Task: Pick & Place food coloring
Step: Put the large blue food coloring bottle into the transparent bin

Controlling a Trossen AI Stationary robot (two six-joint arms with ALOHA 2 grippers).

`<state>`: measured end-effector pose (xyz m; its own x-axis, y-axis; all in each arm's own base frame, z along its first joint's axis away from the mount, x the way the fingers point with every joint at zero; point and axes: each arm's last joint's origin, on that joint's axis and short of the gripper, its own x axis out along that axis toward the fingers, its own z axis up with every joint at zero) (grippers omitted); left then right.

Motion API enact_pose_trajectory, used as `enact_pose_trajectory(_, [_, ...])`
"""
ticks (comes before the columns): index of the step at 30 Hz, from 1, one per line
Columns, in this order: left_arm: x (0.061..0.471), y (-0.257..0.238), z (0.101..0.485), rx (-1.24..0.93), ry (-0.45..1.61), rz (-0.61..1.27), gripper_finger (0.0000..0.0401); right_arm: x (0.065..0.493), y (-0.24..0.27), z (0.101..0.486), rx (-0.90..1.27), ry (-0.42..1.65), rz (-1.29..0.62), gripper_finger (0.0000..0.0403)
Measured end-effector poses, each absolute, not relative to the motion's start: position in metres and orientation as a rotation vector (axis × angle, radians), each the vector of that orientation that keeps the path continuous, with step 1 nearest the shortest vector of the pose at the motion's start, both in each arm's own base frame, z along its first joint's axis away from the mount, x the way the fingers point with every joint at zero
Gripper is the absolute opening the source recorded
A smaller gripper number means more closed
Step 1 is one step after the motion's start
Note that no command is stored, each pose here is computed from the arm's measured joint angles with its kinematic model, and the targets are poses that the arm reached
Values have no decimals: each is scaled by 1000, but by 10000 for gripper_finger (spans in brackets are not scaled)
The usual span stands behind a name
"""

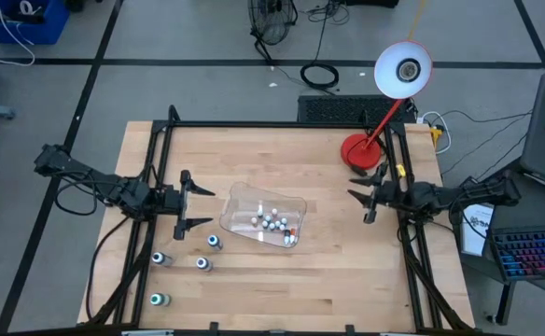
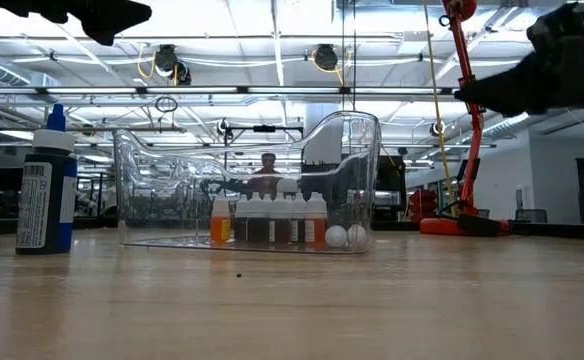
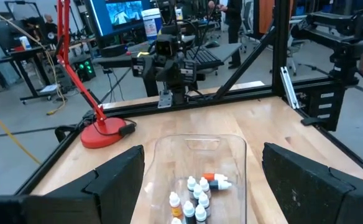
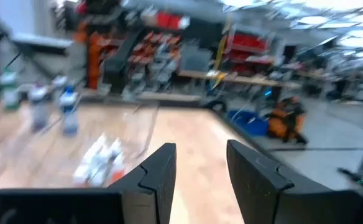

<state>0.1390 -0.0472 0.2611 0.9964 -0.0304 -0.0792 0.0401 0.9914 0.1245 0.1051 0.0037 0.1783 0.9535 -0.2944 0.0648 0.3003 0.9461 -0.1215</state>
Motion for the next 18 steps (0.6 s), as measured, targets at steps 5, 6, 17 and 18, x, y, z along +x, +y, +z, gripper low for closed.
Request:
enact_pose_trajectory(5, [139, -47, 261, 106, 78, -35, 324, 106, 5, 169, -91, 38, -257, 130])
enact_pose_trajectory(6, [139, -47, 261, 98, 79, -34, 324, 106, 5, 168, -67, 42, -258, 130])
enact_pose_trajectory(17, [152, -43, 250, -84, 316, 59, 324, 106, 5, 168, -28, 39, -259, 130])
enact_pose_trajectory(18, [157, -45, 251, -69, 357, 42, 324, 106, 5, 168, -29, 39, -259, 130])
